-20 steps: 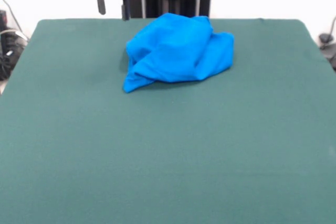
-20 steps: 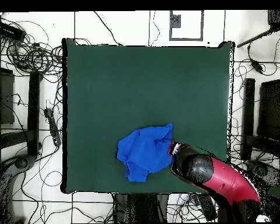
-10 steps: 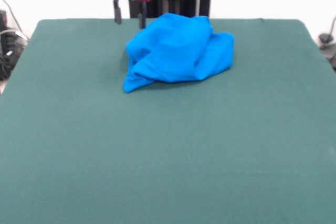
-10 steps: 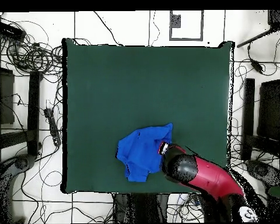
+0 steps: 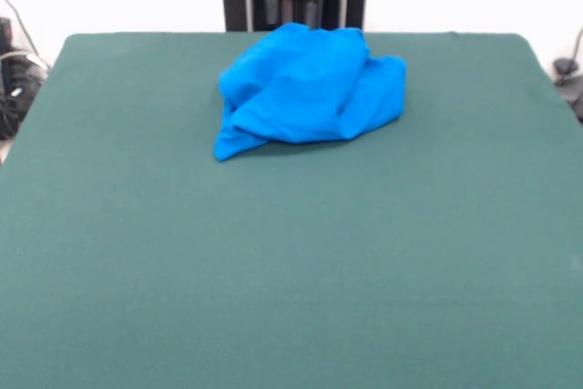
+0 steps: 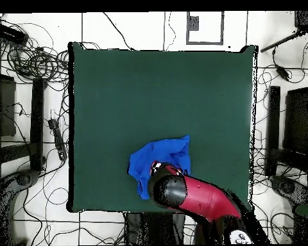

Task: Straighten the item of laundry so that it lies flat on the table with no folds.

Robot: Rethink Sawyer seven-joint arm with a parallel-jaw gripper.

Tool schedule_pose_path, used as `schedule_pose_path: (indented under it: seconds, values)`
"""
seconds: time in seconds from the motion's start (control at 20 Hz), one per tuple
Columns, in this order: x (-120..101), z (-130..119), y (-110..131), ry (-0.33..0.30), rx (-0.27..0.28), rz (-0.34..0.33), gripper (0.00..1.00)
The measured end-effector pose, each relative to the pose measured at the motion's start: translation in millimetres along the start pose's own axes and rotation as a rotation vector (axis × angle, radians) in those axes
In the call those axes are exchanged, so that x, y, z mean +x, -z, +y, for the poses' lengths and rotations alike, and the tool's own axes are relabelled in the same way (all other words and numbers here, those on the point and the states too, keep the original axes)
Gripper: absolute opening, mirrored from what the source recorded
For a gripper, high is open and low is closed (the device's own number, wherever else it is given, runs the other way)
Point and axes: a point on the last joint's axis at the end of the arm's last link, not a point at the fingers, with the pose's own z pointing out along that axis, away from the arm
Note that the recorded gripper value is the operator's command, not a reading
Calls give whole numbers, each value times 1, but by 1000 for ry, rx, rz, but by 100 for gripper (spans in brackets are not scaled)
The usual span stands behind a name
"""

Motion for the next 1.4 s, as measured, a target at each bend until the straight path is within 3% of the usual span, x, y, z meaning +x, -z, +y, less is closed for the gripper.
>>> schedule_pose_path:
  seconds: [0.35,0.8,1.4]
  values:
    - [13,26,6,1,-2,7,100]
    - [11,43,7,-25,-11,-11,100]
    - [3,78,0,-81,-34,-94,100]
